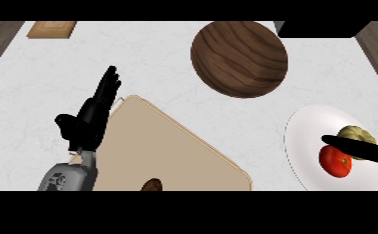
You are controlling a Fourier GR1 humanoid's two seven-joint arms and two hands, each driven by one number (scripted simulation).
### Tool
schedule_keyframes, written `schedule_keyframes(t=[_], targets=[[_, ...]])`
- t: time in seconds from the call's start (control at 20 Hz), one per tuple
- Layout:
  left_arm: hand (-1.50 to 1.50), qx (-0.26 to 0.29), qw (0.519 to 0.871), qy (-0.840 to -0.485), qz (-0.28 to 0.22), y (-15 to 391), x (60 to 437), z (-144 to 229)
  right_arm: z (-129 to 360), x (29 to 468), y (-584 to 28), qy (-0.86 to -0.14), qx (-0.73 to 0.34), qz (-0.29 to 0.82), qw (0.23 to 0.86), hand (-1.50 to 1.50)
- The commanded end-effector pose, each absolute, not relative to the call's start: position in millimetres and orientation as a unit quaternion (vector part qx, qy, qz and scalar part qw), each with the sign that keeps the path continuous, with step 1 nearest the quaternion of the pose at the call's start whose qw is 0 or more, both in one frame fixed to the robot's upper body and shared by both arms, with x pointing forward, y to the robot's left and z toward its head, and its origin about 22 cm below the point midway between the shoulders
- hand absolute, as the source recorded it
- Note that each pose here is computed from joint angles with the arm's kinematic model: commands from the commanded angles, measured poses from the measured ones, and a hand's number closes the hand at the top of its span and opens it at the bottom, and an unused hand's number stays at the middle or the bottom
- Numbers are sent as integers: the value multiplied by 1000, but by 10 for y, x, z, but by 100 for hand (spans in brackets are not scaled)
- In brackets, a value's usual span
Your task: Pick the squash from the plate and place it in the bowl
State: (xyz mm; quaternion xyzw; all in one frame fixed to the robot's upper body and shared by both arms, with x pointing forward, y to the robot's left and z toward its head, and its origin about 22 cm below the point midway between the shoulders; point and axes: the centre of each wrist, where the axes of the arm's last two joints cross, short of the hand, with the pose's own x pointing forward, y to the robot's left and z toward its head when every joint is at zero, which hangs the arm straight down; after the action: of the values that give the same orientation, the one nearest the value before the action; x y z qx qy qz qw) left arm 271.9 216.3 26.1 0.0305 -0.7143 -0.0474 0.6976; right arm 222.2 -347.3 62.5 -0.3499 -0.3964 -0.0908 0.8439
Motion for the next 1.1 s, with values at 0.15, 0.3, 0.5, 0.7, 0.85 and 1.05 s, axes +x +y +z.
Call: schedule_keyframes(t=[0.15, 0.3, 0.5, 0.7, 0.85, 1.05], targets=[[0, 32, 703, -709, -46, 2012, 2860, 235, 311, 2137, -3410, -339, -393, -47, 853, -150], [0, 34, 693, -719, -50, 2169, 2924, 507, 270, 2229, -3413, -328, -391, -35, 859, -150], [0, 34, 697, -714, -51, 2198, 2725, 441, 253, 2212, -3656, -348, -354, -45, 867, -150], [0, 24, 694, -718, -44, 2035, 2801, 326, 54, 2186, -3467, -362, -346, 58, 864, 150], [0, 34, 703, -709, -41, 2093, 2772, 346, 221, 2143, -3451, -359, -357, 94, 857, 150], [0, 37, 703, -709, -43, 2091, 2753, 367, 193, 2294, -3283, -385, -334, 69, 858, 150]])
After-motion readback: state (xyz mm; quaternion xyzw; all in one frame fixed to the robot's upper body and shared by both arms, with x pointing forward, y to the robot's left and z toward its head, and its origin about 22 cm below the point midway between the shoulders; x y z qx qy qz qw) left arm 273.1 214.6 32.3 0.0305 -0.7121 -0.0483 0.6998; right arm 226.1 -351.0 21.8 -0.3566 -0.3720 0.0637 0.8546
